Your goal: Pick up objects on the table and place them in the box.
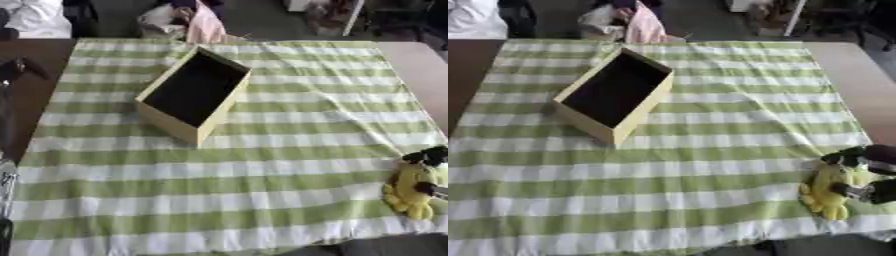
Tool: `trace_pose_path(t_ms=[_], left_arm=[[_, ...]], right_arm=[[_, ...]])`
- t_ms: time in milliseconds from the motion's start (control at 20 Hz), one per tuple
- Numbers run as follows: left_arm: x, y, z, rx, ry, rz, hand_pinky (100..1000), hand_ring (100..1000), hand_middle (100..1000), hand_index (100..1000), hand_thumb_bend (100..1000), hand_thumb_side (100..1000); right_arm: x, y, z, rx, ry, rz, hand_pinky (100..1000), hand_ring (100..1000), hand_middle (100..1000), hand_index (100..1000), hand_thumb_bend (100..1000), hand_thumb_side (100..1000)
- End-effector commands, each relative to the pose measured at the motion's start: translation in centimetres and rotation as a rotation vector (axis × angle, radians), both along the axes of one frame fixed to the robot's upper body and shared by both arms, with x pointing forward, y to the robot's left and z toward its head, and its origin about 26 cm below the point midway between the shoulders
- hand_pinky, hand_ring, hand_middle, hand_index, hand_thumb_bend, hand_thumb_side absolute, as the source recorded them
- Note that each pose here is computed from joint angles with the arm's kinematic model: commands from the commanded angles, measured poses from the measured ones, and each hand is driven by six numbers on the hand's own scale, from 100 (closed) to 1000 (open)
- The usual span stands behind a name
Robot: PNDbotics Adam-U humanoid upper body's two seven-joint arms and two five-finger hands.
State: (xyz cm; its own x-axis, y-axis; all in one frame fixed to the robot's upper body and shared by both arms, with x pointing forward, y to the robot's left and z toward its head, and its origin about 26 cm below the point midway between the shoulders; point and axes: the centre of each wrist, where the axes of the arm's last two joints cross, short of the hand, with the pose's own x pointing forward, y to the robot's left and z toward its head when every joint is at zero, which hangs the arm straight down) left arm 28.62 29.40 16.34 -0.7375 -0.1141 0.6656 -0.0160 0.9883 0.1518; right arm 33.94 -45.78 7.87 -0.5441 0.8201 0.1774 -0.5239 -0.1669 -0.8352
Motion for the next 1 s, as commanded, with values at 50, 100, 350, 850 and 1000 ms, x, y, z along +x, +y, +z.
trace_pose_path(t_ms=[50, 100, 350, 850, 1000], left_arm=[[-0.1, 0.1, 1.0, 0.013, -0.034, -0.005, 455, 1000, 932, 688, 100, 746], [-0.1, 0.1, 1.0, 0.012, -0.034, -0.005, 454, 1000, 932, 688, 100, 746], [-0.1, 0.0, 1.1, 0.012, -0.038, -0.007, 455, 1000, 932, 688, 100, 743], [-0.1, 0.0, 1.0, 0.017, -0.032, -0.012, 454, 1000, 934, 687, 100, 746], [-0.1, 0.0, 1.0, 0.018, -0.029, -0.011, 454, 1000, 935, 686, 100, 748]], right_arm=[[-0.2, -0.7, 1.0, -0.062, 0.055, 0.084, 680, 676, 693, 1000, 174, 812], [-0.1, -0.5, 1.0, -0.058, 0.05, 0.086, 660, 661, 673, 999, 161, 782], [0.1, 0.2, 0.8, -0.031, 0.02, 0.08, 614, 627, 609, 934, 100, 667], [0.5, 0.7, 0.5, 0.143, -0.03, 0.026, 480, 561, 536, 765, 100, 622], [0.6, 0.6, 0.6, 0.21, -0.047, -0.004, 398, 523, 507, 738, 100, 673]])
